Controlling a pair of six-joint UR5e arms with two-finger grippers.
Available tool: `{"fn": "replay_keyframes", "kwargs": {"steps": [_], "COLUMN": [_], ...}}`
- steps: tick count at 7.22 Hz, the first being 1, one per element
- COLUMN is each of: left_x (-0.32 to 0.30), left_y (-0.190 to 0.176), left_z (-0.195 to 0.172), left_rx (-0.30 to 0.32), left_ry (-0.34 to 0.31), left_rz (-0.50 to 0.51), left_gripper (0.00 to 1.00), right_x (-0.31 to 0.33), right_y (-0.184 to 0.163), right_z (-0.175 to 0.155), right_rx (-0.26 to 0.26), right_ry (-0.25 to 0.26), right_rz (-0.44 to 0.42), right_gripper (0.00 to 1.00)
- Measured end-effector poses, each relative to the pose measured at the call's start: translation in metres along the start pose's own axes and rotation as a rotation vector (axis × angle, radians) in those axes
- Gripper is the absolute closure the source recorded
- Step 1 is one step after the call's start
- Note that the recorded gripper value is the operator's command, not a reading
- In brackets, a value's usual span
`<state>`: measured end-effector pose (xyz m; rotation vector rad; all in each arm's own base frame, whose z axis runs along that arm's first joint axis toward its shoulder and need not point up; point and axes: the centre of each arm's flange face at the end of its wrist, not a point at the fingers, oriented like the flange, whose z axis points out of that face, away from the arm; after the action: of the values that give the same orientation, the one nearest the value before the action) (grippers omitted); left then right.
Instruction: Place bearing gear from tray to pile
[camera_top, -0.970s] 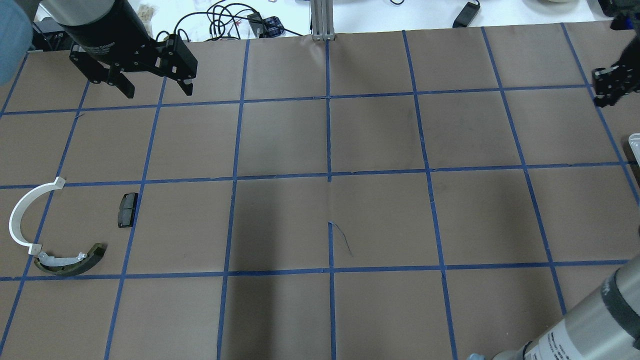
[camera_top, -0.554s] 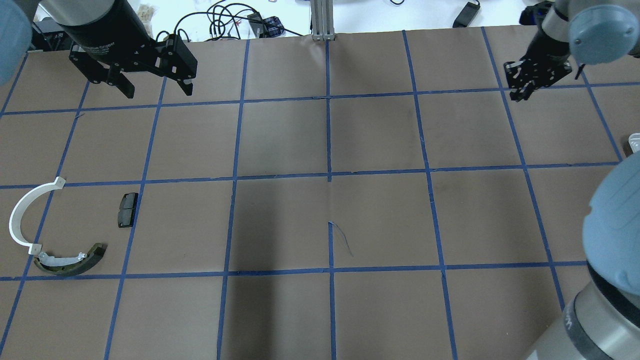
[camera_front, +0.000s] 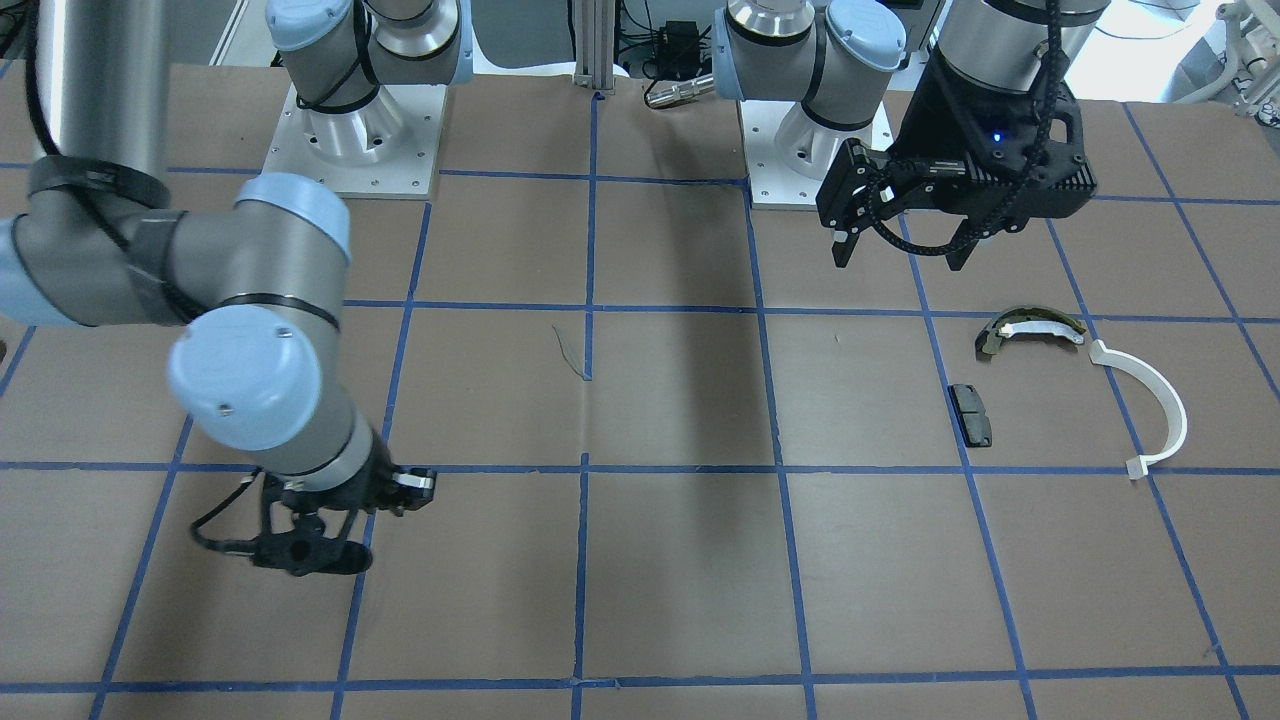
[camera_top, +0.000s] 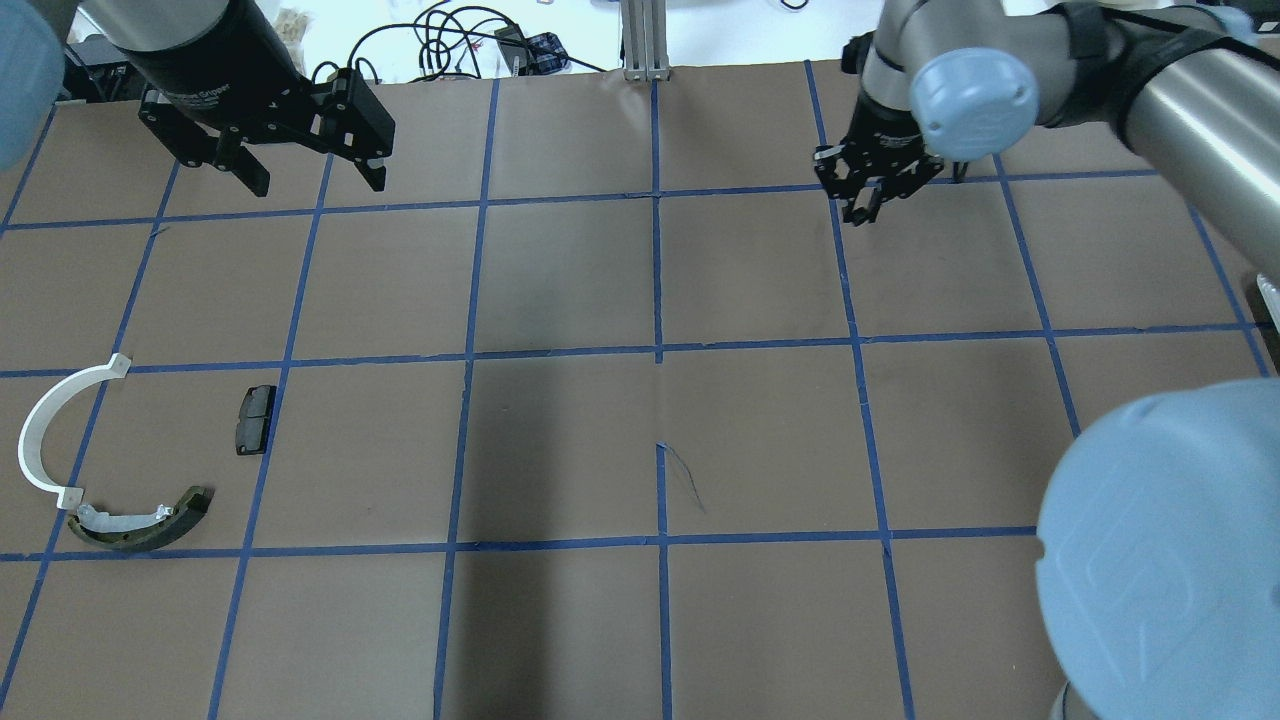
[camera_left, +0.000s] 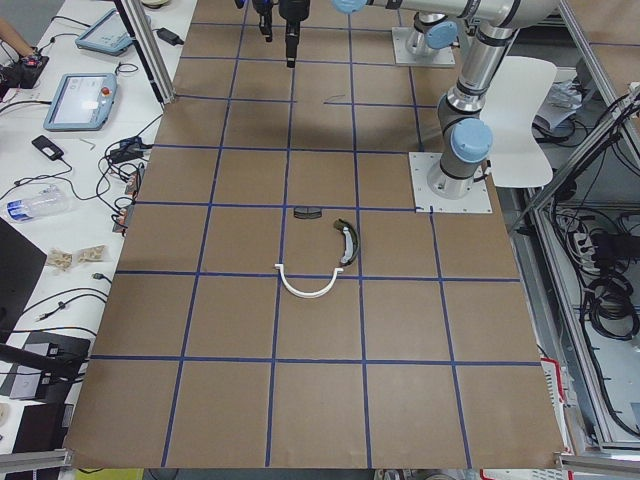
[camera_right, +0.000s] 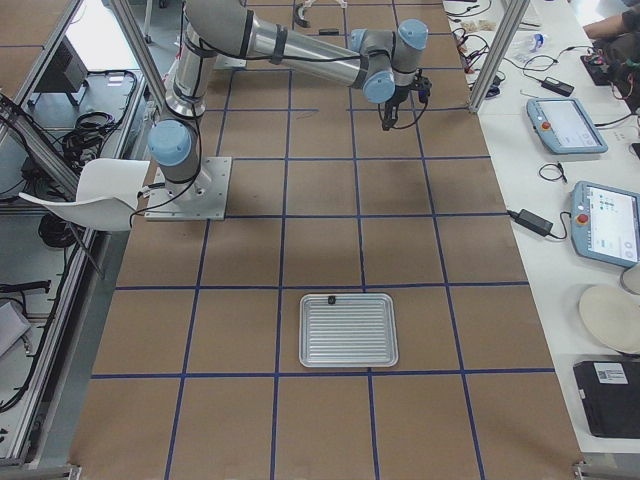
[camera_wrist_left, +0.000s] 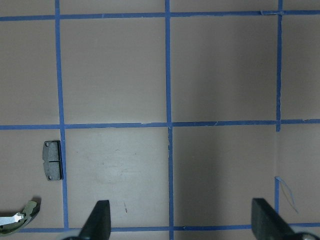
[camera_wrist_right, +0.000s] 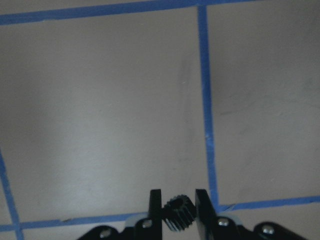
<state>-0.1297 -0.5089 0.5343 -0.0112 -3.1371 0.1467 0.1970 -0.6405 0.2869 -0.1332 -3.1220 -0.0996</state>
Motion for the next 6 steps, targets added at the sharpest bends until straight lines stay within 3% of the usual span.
{"fn": "replay_keyframes", "kwargs": {"steps": [4, 6], "left_x": [0.001, 0.0], "left_y": [0.0, -0.006], "left_z": [-0.002, 0.006], "left_rx": [0.003, -0.011], "left_ry": [0.008, 0.009], "left_rz": [-0.005, -0.002], "left_gripper": [0.0, 0.0], "right_x": [-0.116, -0.152], "right_y": [0.089, 0.112], "right_z": [0.06, 0.076], "right_rx": [-0.031, -0.028], "right_ry": [0.022, -0.011], "right_rz": [0.02, 0.042], "right_gripper": [1.0, 1.0]}}
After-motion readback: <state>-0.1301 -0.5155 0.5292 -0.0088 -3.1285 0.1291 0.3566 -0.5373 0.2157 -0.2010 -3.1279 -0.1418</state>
